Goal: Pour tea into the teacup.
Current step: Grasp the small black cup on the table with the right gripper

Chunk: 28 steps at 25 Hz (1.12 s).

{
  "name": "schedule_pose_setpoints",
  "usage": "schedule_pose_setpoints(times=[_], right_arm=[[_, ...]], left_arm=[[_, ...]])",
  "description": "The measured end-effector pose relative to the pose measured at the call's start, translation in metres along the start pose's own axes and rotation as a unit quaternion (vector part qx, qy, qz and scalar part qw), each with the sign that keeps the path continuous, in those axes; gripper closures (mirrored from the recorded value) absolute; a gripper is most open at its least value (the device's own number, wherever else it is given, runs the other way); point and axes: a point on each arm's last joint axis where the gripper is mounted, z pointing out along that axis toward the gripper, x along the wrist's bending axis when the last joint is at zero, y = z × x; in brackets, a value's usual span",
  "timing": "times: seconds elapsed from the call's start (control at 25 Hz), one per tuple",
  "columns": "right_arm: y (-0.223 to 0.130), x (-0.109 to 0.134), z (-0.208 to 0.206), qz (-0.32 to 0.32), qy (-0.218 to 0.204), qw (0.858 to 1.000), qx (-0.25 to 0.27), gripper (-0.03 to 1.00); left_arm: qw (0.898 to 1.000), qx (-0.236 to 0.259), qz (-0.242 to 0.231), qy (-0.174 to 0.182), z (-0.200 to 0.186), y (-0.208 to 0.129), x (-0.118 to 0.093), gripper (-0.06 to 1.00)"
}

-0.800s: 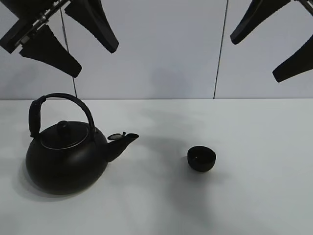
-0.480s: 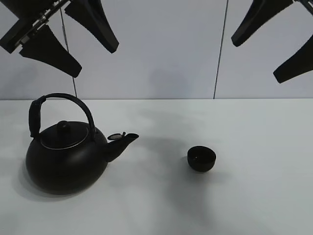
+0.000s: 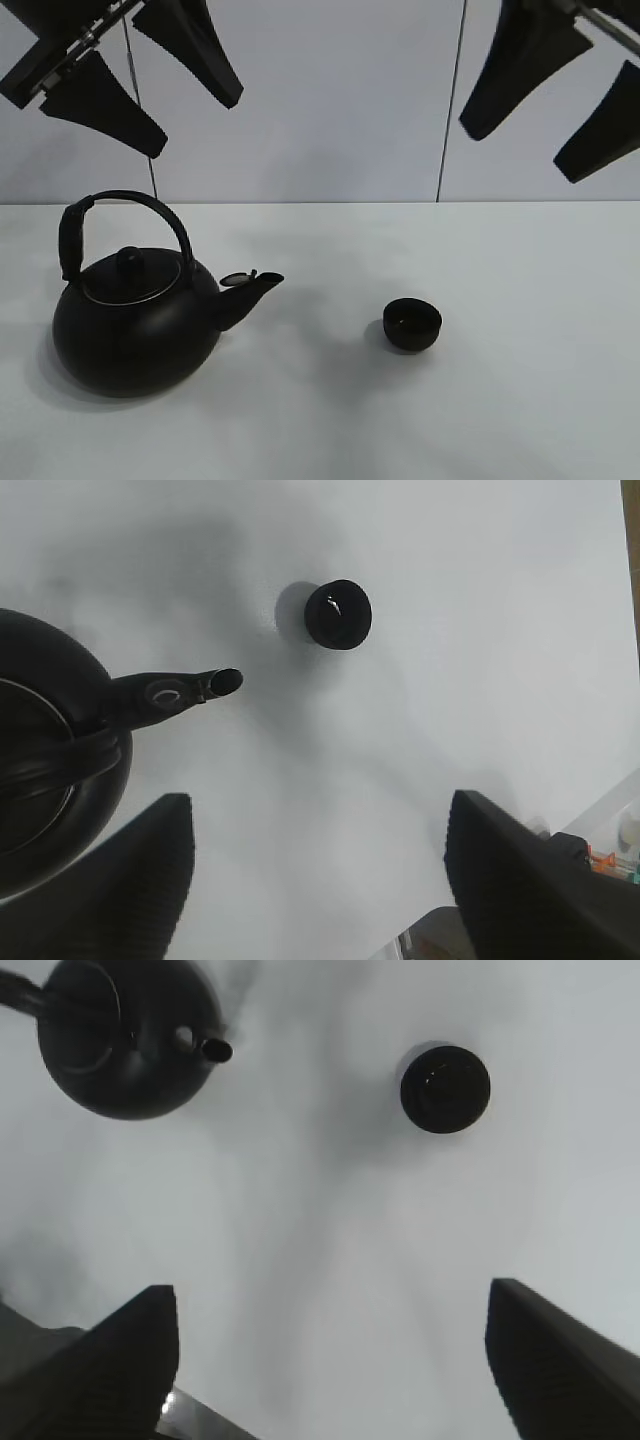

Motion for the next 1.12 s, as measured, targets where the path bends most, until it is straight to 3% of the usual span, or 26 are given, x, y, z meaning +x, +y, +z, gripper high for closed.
schedule_pose_setpoints(times=[0.16, 0.36, 0.8, 1.12], right_arm=[[-0.004, 0.024, 0.018, -0.073, -0.057, 0.995, 0.019, 0.38], [0.0, 0.023, 0.043, -0.07, -0.118, 0.99, 0.027, 0.38], [0.014, 0.001, 0.113, -0.035, -0.138, 0.987, 0.068, 0.38], [0.05, 0.002, 0.14, -0.03, -0.14, 0.986, 0.09, 0.38]], left_arm=[[1.0, 0.0, 0.0, 0.0, 0.0, 0.0, 0.0, 0.43], [1.0, 0.0, 0.0, 0.0, 0.0, 0.0, 0.0, 0.43], [1.0, -0.001, 0.0, 0.0, 0.0, 0.0, 0.0, 0.43], [1.0, -0.001, 0.0, 0.0, 0.0, 0.0, 0.0, 0.43]])
